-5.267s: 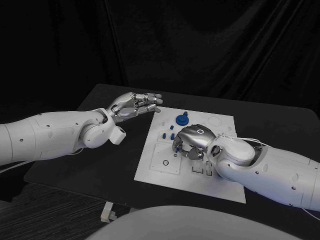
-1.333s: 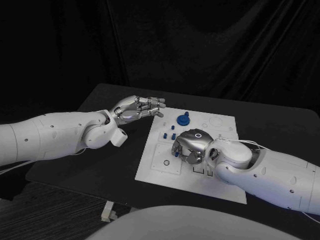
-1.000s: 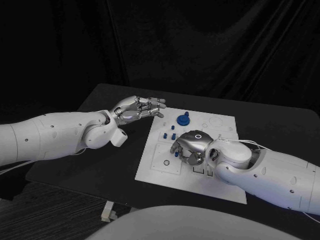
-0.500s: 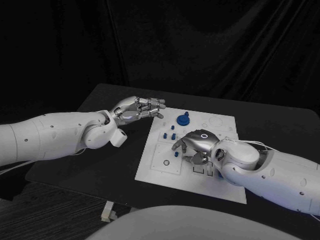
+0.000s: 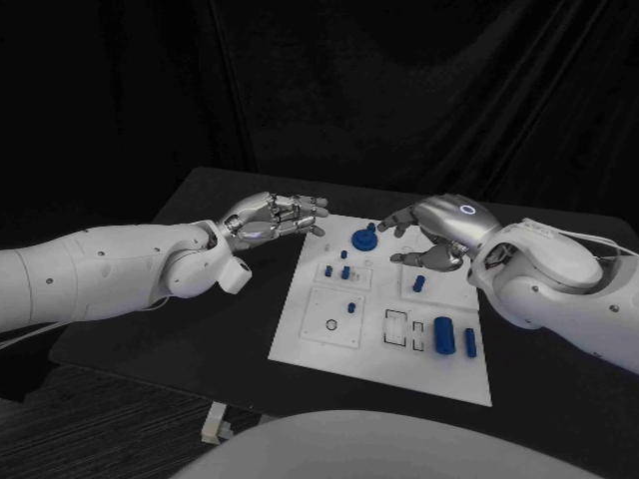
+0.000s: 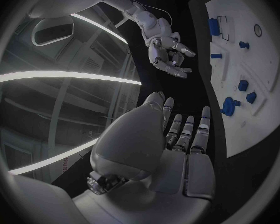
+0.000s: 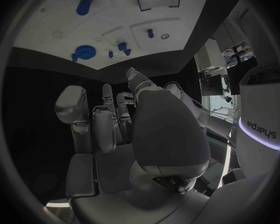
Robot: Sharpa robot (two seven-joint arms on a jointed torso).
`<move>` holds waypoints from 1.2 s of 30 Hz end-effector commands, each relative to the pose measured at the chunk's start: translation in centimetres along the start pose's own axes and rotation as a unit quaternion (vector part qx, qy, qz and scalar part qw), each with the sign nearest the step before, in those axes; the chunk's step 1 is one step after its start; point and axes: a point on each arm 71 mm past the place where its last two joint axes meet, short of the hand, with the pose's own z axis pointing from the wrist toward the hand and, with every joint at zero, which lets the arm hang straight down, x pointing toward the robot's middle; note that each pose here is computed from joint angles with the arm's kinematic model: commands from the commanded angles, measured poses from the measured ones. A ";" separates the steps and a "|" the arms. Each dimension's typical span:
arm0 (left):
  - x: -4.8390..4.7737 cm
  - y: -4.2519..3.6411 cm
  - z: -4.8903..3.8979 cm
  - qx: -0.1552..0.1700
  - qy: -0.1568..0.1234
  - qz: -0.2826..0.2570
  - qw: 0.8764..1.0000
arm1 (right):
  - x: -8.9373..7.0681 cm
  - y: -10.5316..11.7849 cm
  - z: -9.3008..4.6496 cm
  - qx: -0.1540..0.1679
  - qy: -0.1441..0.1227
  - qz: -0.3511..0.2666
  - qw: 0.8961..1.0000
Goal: Assemble the parts on the task board
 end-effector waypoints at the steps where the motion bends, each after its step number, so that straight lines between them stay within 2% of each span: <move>1: -0.07 -0.27 0.00 0.021 -0.008 0.001 1.000 | -0.6 -1.3 -0.4 0.049 0.000 0.036 0.998; 8: -0.24 -0.60 -0.06 0.043 -0.021 0.012 0.999 | 0.0 -3.9 -1.7 0.111 0.075 0.027 0.991; 14: -0.40 -0.93 -0.14 0.066 -0.030 0.020 0.997 | 1.4 -5.2 -2.7 0.137 0.113 0.019 0.984; 22: -0.51 -1.25 -0.25 0.089 -0.035 0.026 0.995 | 3.0 -5.8 -3.3 0.145 0.136 0.018 0.980; 36: -0.63 -1.20 -0.27 0.093 -0.036 0.026 0.995 | 4.3 -5.7 -3.2 0.140 0.150 0.022 0.978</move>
